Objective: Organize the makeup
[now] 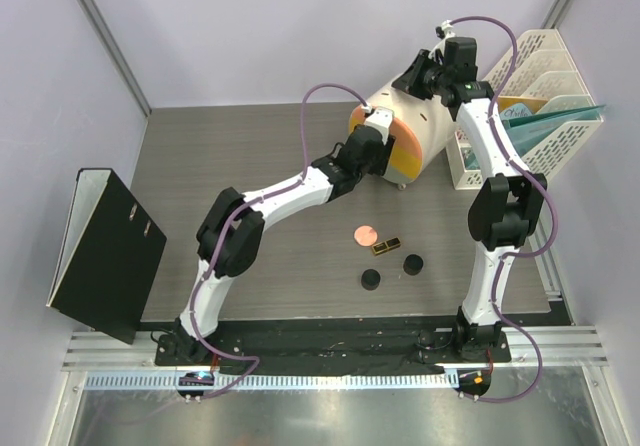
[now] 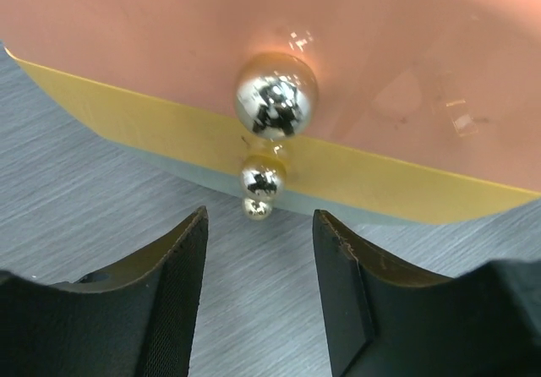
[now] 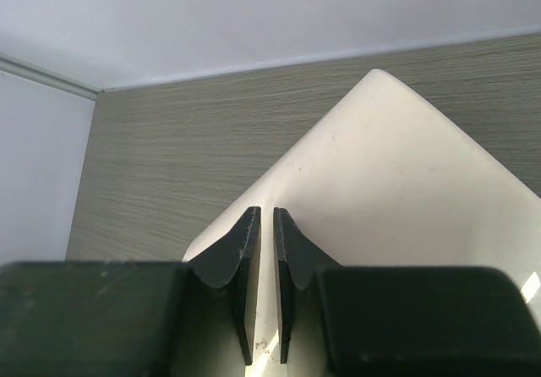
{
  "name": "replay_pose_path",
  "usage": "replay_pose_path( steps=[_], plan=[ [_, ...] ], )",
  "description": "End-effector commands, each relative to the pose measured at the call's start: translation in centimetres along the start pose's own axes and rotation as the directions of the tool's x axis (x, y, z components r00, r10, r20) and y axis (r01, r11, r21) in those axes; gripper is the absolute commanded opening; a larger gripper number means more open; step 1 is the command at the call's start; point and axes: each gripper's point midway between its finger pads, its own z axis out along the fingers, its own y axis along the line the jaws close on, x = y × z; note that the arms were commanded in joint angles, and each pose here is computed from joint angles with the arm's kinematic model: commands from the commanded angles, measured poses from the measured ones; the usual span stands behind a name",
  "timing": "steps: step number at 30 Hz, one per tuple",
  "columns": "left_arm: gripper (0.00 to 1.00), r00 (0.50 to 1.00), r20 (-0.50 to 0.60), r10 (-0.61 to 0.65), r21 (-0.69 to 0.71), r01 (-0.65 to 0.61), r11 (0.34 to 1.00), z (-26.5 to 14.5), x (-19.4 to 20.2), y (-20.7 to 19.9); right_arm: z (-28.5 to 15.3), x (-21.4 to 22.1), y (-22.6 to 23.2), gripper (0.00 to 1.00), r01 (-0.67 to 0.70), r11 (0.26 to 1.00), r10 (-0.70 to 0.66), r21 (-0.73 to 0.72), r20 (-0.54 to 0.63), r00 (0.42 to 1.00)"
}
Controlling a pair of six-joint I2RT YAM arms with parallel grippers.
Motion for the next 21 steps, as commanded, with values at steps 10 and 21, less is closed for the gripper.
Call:
replay_pose_path(
  steps=[10, 21],
  plan=[
    [0.47, 0.994, 0.1, -0.046, 0.031, 0.043, 0.999, 1.9, -3.5, 0.2, 0.2, 4.4, -4.3, 0.18, -0.032, 0.992, 0.05, 0.126, -0.146, 0.988],
    [0.3, 0.989, 0.135, -0.061, 0.066, 0.053, 0.996, 2.5, -4.5, -0.4, 0.5, 4.7, -4.7, 0.18, -0.038, 0.991, 0.058, 0.127, -0.155, 0.986]
  ],
)
